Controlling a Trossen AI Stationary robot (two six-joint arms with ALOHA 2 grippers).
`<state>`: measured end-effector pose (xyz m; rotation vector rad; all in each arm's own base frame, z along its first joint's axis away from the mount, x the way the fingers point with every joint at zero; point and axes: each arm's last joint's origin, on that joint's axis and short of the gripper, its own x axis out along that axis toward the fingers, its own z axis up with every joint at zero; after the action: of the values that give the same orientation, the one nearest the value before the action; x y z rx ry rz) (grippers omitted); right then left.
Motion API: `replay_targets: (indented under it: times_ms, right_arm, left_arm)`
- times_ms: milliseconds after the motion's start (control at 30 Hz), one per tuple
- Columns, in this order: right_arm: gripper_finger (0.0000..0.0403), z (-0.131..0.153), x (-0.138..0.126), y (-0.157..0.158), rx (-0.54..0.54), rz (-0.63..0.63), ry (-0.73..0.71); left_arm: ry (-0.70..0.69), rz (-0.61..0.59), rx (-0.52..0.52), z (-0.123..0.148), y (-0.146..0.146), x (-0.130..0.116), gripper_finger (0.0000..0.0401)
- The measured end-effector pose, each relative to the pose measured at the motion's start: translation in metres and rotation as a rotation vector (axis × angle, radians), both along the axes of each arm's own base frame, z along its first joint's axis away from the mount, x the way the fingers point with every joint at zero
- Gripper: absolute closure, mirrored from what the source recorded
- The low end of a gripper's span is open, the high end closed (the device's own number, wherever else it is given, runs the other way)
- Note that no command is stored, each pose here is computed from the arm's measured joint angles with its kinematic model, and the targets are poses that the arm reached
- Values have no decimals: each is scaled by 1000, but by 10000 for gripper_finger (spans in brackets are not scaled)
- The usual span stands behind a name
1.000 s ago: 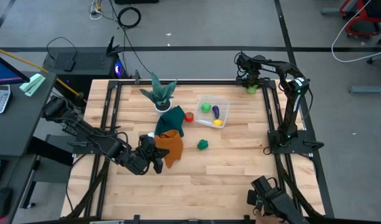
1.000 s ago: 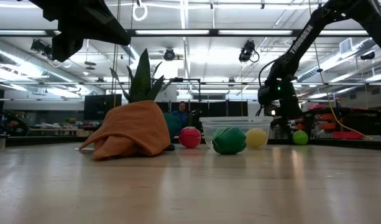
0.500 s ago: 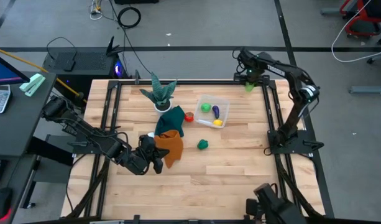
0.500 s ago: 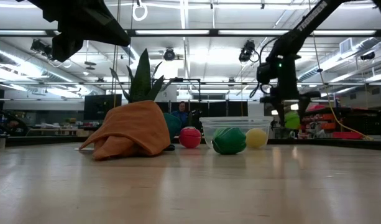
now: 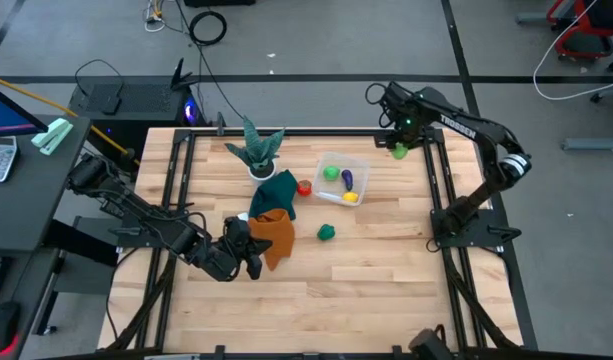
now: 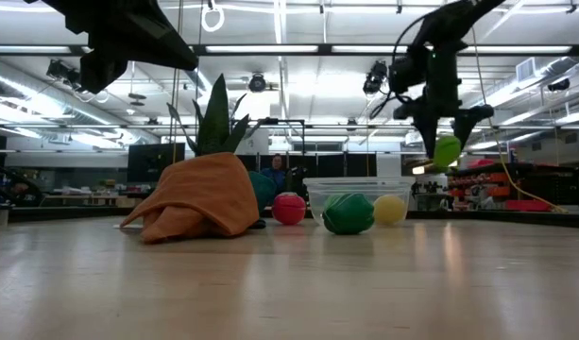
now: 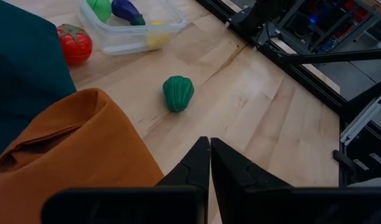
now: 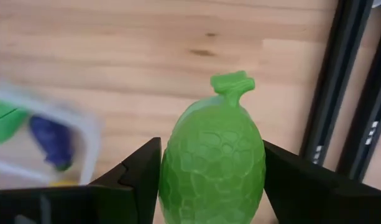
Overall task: Pick and placing Produce into tupperware
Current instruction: Put the green cantaloupe into the transparent bin
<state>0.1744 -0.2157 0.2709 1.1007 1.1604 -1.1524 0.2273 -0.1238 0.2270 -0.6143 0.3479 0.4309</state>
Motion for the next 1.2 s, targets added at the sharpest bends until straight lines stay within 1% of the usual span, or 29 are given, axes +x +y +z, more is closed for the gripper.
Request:
replay_targets:
  times_ms: [200, 367, 500, 800, 1033, 1100, 1200]
  right_arm:
    - [198, 12, 14, 24, 11, 44, -85]
    - [198, 12, 33, 43, 29, 126, -102]
    - [198, 9, 51, 58, 36, 166, -130]
    - [198, 12, 86, 86, -2, 225, -273]
    - [198, 18, 106, 95, -76, 265, -420]
    - [198, 17, 111, 94, -89, 267, -441]
    - [198, 10, 116, 92, -83, 276, -424]
  left_arm:
    - [6, -17, -17, 0, -1, 0, 379]
    - [12, -30, -29, 0, -1, 0, 388]
    - [14, -35, -33, -1, -1, 0, 388]
    - [21, -54, -45, -1, -2, 0, 377]
    - [21, -54, -45, -1, -2, 0, 388]
    - [21, -54, -45, -1, -2, 0, 389]
    - [24, -60, -49, -1, -2, 0, 385]
